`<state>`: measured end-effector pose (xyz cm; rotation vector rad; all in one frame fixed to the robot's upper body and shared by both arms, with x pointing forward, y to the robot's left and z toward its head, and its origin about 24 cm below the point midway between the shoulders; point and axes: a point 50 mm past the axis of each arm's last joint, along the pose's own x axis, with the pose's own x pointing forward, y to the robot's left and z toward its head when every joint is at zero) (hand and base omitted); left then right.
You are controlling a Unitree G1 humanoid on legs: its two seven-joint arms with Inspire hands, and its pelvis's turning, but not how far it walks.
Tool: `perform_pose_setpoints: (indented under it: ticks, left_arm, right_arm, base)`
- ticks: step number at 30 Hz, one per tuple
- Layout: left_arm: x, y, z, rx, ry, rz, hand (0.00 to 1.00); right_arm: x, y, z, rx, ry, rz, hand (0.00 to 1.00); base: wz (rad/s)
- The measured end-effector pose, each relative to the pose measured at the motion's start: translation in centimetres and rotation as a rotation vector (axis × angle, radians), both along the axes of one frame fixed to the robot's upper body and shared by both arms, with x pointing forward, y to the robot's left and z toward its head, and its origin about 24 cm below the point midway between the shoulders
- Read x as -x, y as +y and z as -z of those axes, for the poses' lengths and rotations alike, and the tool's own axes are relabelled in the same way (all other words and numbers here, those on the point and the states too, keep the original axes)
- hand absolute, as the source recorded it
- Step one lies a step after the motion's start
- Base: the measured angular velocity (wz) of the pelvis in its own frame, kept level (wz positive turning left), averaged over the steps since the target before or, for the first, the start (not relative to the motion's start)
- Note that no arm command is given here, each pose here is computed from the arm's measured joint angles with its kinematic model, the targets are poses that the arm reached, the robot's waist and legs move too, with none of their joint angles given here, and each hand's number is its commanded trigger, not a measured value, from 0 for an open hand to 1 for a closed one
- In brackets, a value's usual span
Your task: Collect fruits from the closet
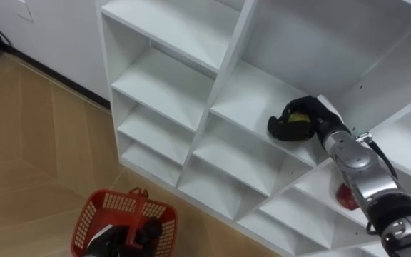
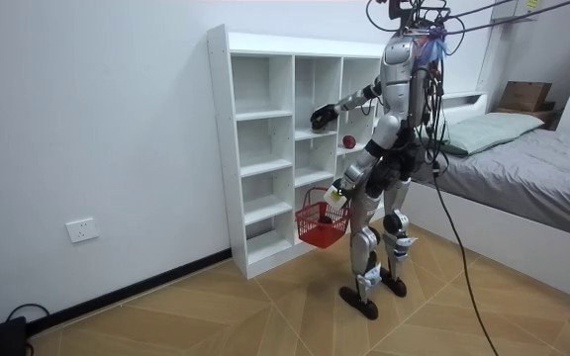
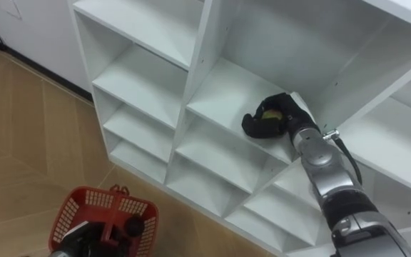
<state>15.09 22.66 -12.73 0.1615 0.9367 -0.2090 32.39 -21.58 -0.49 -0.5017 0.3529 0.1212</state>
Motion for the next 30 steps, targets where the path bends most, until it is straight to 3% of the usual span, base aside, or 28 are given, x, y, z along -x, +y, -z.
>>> perform_pose_setpoints:
  ticks: [9,19,30]
  left_arm:
    - [-0.6,-0.5,-0.1,-0.008,-0.012,0.029,1.0]
    - [-1.0,-2.8,0.1,0.038,-0.026,0.056,1.0]
    - [-1.3,-4.3,0.1,0.08,-0.061,0.08,1.0]
  right_arm:
    - [0.5,2.3,-0.9,0.021,-0.077,-0.106,1.0]
    - [3.2,5.3,0.1,-0.043,-0.11,-0.215,1.0]
    - [6.1,5.9,2.6,-0.065,-0.031,-0.24,1.0]
  base:
    - [-0.11]
    - [-0.13]
    - [-0.12]
